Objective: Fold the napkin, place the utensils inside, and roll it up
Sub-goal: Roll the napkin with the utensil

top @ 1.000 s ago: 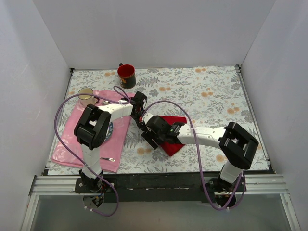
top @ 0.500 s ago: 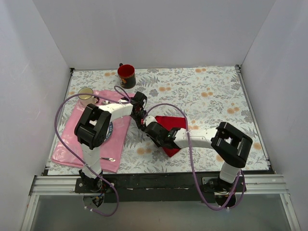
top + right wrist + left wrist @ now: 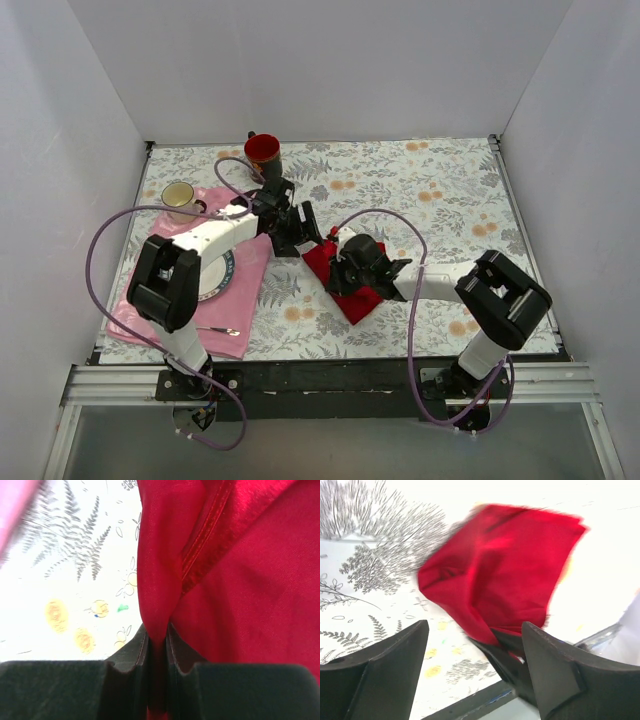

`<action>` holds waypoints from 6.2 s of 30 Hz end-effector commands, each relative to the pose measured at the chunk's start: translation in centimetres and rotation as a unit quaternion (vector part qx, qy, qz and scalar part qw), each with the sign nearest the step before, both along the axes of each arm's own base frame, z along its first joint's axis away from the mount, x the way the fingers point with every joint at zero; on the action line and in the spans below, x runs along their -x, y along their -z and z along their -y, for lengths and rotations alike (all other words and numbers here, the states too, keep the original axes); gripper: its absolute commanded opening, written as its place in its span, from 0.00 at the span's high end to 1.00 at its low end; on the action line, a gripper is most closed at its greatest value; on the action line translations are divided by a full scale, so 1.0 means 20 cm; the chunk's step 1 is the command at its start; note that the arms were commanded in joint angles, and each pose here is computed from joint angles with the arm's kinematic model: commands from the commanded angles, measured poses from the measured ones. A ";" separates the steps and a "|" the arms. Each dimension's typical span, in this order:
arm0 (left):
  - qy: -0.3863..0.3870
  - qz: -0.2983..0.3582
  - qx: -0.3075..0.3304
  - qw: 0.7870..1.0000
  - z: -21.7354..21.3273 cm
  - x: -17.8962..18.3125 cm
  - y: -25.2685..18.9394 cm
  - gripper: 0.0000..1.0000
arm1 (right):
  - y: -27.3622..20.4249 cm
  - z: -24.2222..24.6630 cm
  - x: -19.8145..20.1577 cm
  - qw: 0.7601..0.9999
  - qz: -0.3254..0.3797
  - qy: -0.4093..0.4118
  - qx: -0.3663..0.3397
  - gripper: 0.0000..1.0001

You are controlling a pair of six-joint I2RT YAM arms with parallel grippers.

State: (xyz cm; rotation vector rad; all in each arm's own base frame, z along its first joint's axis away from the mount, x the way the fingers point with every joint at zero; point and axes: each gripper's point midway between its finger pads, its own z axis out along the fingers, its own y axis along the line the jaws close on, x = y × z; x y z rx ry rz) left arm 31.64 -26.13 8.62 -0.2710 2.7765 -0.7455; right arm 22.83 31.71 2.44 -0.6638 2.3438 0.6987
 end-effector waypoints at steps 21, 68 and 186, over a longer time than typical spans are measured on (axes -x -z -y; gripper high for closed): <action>0.061 0.048 0.268 0.960 0.24 0.16 -0.09 0.72 | 0.13 0.13 0.23 0.933 -0.250 -0.005 -0.258 0.99; 0.010 -0.068 0.190 0.979 0.15 0.21 0.36 0.83 | -0.05 0.12 0.03 0.963 0.116 -0.083 0.229 0.16; -0.040 0.081 0.050 0.995 -0.05 -0.08 -0.15 0.18 | -0.10 0.03 -0.06 0.993 -0.106 0.009 -0.044 0.99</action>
